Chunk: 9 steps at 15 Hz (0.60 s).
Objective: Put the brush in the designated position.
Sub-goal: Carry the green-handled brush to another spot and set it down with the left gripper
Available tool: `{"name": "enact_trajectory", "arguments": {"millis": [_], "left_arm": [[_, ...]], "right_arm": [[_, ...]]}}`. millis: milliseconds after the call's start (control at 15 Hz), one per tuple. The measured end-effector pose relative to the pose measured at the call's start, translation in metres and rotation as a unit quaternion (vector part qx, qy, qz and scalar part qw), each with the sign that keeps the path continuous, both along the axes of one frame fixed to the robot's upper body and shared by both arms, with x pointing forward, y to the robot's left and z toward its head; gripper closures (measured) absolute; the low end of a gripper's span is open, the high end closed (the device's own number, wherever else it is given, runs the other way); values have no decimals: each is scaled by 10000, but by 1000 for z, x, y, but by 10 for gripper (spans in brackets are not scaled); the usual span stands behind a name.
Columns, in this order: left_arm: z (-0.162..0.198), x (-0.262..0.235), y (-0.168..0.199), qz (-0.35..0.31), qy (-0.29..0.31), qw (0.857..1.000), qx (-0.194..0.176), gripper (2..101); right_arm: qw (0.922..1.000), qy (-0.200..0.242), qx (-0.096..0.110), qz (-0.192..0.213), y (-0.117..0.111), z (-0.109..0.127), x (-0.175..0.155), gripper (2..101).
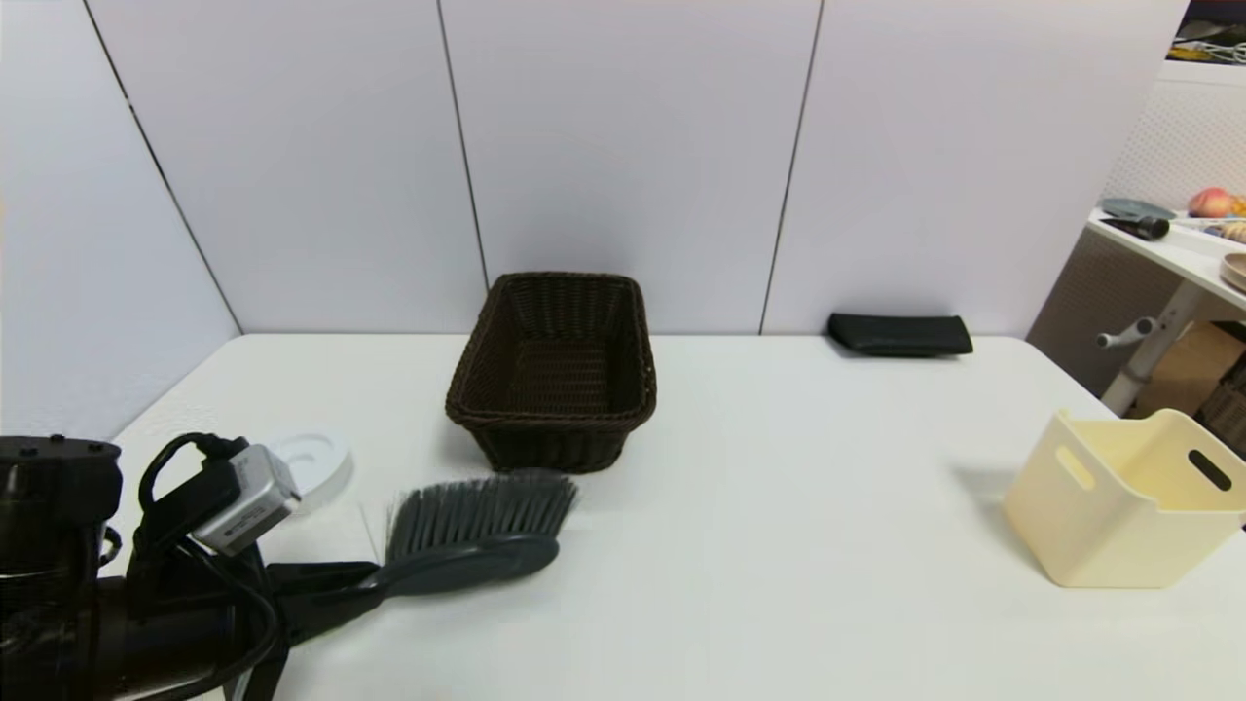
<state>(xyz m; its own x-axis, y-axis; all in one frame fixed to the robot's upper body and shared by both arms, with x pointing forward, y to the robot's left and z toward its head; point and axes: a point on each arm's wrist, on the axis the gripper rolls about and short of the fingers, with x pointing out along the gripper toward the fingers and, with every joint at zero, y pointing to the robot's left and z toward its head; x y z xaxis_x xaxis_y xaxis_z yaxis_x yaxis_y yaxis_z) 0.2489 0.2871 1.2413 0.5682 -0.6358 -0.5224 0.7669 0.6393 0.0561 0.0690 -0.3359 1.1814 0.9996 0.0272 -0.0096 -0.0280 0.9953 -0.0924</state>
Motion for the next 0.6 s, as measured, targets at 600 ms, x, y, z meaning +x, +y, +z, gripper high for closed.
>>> {"name": "enact_trajectory", "arguments": {"millis": [600], "left_arm": [[67,49,-60,-1007,-867,9905,-367,881]], "right_arm": [[10000,0,2,0,0,0,0,50]]}}
